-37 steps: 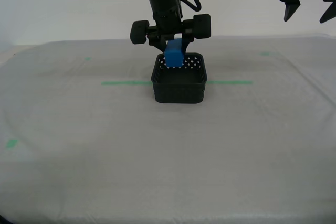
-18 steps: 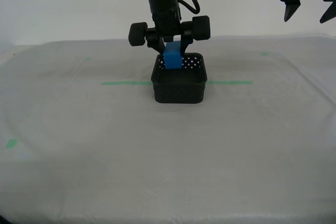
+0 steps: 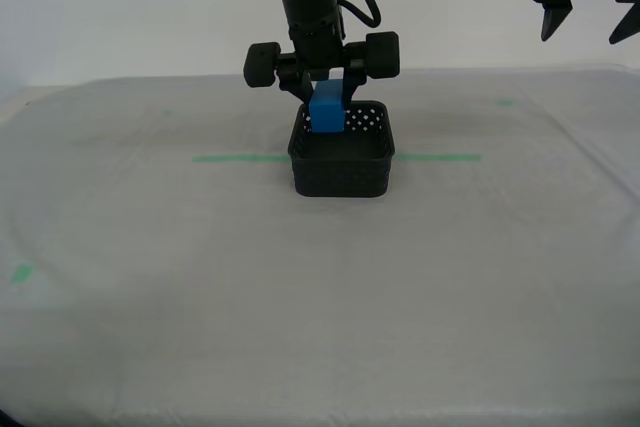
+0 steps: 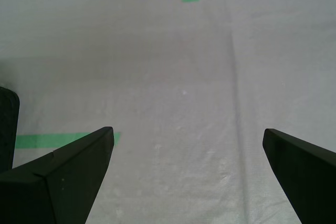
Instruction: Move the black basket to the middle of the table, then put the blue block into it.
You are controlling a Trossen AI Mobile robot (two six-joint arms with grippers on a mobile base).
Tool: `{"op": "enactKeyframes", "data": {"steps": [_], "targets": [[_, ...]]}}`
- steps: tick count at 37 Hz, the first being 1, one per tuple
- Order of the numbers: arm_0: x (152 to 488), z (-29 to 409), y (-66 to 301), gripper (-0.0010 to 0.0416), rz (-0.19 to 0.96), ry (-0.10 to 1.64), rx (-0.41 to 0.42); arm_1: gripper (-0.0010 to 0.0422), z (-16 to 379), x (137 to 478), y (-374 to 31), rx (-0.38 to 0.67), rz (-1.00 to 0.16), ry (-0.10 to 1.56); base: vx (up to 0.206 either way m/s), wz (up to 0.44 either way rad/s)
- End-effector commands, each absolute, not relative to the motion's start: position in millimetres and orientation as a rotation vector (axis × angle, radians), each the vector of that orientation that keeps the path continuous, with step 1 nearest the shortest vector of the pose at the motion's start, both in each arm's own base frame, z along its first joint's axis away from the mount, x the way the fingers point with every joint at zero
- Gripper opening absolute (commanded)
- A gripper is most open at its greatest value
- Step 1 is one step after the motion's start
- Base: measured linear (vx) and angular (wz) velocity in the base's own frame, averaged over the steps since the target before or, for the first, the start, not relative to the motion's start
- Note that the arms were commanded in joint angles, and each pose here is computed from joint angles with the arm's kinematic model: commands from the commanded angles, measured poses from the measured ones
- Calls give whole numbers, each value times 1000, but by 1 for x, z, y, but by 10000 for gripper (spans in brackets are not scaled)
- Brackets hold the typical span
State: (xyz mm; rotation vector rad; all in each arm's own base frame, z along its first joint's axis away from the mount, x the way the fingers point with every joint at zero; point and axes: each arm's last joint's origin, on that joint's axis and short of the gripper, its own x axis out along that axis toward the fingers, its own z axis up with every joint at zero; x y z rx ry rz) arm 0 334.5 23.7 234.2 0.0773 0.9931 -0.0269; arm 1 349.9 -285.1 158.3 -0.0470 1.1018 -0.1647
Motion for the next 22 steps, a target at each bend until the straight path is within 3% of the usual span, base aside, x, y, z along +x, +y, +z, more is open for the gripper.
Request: {"op": "enactKeyframes", "data": {"steps": [1, 22], "targets": [[334, 235, 24, 399, -26, 992, 77, 53, 159, 350, -286, -47, -165, 1100, 0, 0], [334, 235, 24, 399, -26, 992, 77, 241, 159, 349, -286, -59, -184, 1114, 0, 0]]}}
